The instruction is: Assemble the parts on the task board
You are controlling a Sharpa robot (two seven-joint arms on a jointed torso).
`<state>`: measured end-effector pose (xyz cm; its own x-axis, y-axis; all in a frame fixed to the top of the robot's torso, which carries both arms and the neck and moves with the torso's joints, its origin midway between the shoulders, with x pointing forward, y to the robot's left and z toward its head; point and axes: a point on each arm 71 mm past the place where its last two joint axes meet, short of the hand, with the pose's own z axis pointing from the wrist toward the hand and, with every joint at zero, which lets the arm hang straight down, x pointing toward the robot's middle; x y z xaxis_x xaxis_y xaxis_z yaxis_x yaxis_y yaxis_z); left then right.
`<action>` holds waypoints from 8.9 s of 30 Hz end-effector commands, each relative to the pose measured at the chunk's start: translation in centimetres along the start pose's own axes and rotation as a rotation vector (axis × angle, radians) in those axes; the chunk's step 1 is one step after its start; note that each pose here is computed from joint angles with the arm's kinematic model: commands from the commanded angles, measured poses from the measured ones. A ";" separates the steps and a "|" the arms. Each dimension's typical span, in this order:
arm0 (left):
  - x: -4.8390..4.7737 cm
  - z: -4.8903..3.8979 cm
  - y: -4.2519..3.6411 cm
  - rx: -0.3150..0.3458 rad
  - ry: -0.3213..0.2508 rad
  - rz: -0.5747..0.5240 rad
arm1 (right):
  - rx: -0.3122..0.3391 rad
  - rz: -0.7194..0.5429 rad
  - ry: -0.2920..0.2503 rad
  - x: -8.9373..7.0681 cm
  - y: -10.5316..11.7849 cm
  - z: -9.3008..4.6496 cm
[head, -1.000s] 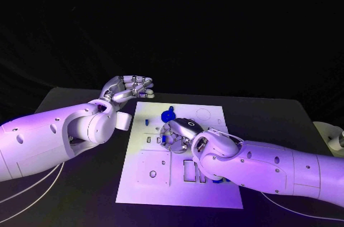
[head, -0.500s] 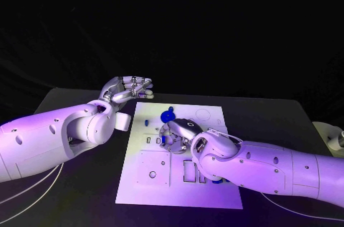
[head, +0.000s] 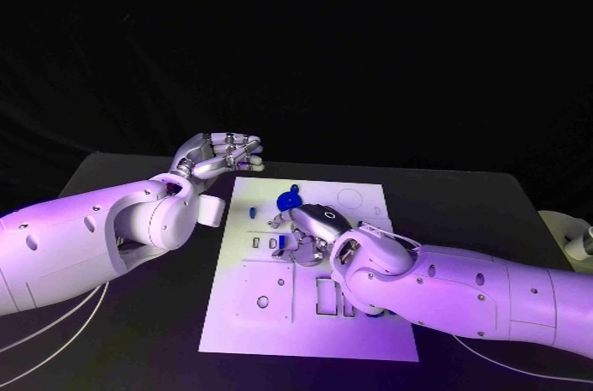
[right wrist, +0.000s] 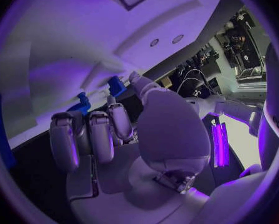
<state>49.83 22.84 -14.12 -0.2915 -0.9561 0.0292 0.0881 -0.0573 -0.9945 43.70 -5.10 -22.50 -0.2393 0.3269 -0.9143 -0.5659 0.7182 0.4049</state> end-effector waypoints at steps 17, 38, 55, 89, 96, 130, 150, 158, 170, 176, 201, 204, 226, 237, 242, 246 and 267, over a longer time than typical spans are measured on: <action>-0.54 0.57 2.25 -0.324 0.306 0.490 | -0.016 0.517 -0.140 -10.4 -6.5 -6.0; 3.76 3.52 2.74 -0.654 0.490 1.181 | 0.194 0.565 -0.230 -14.3 -14.5 -9.8; 6.89 4.78 4.14 -0.707 0.588 1.222 | 0.225 0.535 -0.249 -14.2 -15.3 -9.1; 8.79 4.39 6.00 -0.770 0.706 1.211 | 0.223 0.534 -0.250 -13.7 -15.2 -8.6; 8.88 4.28 6.10 -0.779 0.722 1.197 | 0.223 0.534 -0.250 -13.6 -15.2 -8.5; 8.90 4.33 6.32 -0.786 0.724 1.159 | 0.222 0.537 -0.244 -13.3 -15.2 -8.5; 8.18 4.08 6.18 -0.778 0.669 1.016 | 0.224 0.542 -0.244 -13.1 -15.3 -8.6; 6.76 3.28 5.66 -0.723 0.535 0.955 | 0.230 0.540 -0.253 -13.2 -15.5 -8.8; 5.93 1.46 6.38 -0.657 0.395 0.934 | 0.240 0.534 -0.266 -13.4 -15.9 -9.2; 6.10 1.15 6.79 -0.646 0.395 0.980 | 0.237 0.529 -0.261 -13.4 -15.9 -9.2; 6.55 0.75 8.27 -0.680 0.475 1.103 | 0.232 0.521 -0.261 -13.4 -15.8 -9.1; 6.63 0.73 8.33 -0.683 0.482 1.106 | 0.232 0.521 -0.261 -13.4 -15.8 -9.1; 6.54 0.32 8.71 -0.738 0.544 1.073 | 0.232 0.521 -0.260 -13.3 -15.8 -9.1; 6.50 0.57 8.83 -0.762 0.551 1.042 | 0.232 0.522 -0.259 -13.2 -15.8 -9.1; 6.66 0.76 8.88 -0.774 0.564 1.037 | 0.233 0.523 -0.257 -13.1 -15.8 -9.1; 6.69 0.93 8.87 -0.779 0.564 1.033 | 0.235 0.525 -0.254 -12.9 -15.8 -9.1; 7.23 1.81 8.72 -0.783 0.576 1.045 | 0.239 0.528 -0.247 -12.6 -15.8 -9.1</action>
<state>50.64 15.46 -21.94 -0.7525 -0.2266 -0.6184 -0.0023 0.9399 -0.3416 48.52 -26.34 -17.52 -0.2264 0.7931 -0.5654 -0.2103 0.5270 0.8234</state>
